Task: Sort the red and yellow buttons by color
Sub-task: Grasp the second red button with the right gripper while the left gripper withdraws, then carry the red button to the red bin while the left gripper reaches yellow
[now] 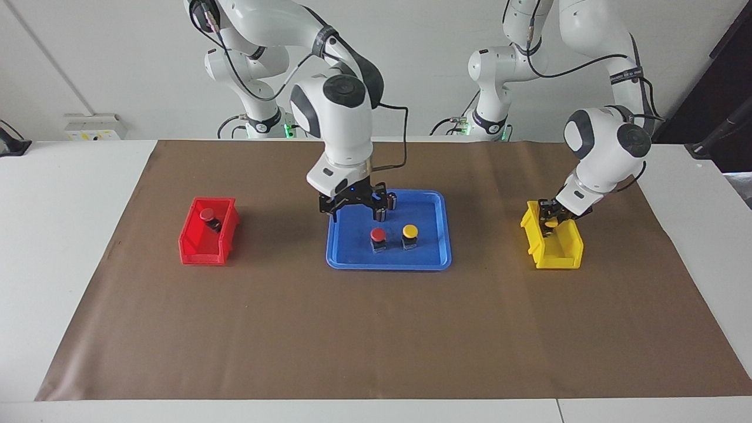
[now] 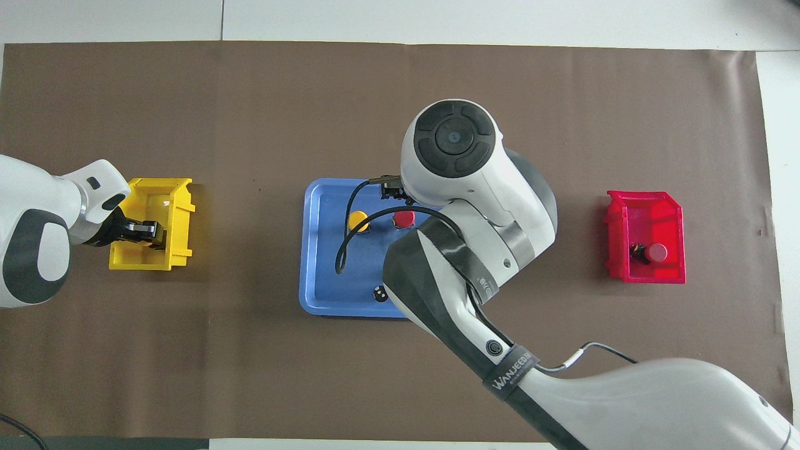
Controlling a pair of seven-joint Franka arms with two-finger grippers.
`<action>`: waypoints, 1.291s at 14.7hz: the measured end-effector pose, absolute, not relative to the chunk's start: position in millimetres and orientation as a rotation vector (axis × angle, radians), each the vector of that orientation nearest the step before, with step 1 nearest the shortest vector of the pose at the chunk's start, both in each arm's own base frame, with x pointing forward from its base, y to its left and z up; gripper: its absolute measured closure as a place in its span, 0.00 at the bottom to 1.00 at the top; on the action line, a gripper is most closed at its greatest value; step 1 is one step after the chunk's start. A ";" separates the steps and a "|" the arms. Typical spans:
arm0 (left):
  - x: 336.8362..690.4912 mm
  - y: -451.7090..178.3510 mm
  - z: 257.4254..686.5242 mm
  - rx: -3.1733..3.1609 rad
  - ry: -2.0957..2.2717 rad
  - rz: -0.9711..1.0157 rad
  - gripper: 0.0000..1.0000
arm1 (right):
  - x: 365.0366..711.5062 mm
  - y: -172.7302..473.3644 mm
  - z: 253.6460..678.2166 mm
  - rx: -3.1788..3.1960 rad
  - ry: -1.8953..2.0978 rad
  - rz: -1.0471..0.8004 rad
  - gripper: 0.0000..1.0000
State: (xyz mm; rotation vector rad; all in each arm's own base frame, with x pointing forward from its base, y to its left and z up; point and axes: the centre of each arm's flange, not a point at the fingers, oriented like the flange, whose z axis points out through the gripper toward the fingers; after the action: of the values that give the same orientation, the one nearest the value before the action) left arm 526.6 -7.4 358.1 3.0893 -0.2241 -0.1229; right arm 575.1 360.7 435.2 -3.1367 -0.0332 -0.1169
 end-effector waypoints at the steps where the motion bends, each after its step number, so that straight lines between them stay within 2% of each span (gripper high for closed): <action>1: 525.0 -7.4 358.5 3.089 -0.230 -0.120 0.59 | 577.1 368.4 424.0 -3.128 -0.023 -0.121 0.03; 2: 523.8 -7.3 357.9 3.088 -0.234 -0.122 0.54 | 577.9 373.2 416.2 -3.120 -0.025 -0.123 0.03; 3: 523.1 -7.4 356.7 3.088 -0.235 -0.125 0.45 | 578.4 376.1 409.8 -3.115 -0.030 -0.123 0.04; 4: 522.7 -7.4 356.0 3.088 -0.236 -0.127 0.45 | 578.6 378.2 404.5 -3.107 -0.034 -0.129 0.06; 6: 522.8 -7.4 356.2 3.088 -0.240 -0.125 0.33 | 576.8 379.5 391.8 -3.103 -0.040 -0.126 0.10; 10: 533.6 -4.4 379.4 3.087 -0.234 -0.112 0.30 | 563.2 388.2 370.9 -3.108 -0.078 -0.103 0.18; 11: 539.7 -1.2 398.9 3.085 -0.227 -0.129 0.30 | 560.3 390.0 367.9 -3.111 -0.085 -0.096 0.18; 14: 555.2 4.0 502.2 3.080 -0.227 -0.127 0.04 | 556.2 388.6 355.5 -3.109 -0.091 -0.094 0.21; 15: 554.6 2.7 538.6 3.083 -0.238 -0.108 0.00 | 554.6 387.6 350.2 -3.108 -0.092 -0.094 0.22; 16: 551.4 0.7 571.6 3.089 -0.252 -0.091 0.00 | 552.7 386.7 345.1 -3.106 -0.094 -0.096 0.22; 17: 547.2 -1.9 597.5 3.094 -0.264 -0.079 0.00 | 551.1 385.9 341.1 -3.105 -0.095 -0.098 0.26; 19: 542.4 -8.6 626.7 3.097 -0.287 -0.059 0.00 | 550.3 384.1 338.8 -3.107 -0.094 -0.096 0.48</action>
State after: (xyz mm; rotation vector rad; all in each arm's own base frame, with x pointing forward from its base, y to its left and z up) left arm 542.4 -8.6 626.7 3.0971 -0.2866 -0.0591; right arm 550.3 384.1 338.8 -3.1069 -0.0941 -0.0959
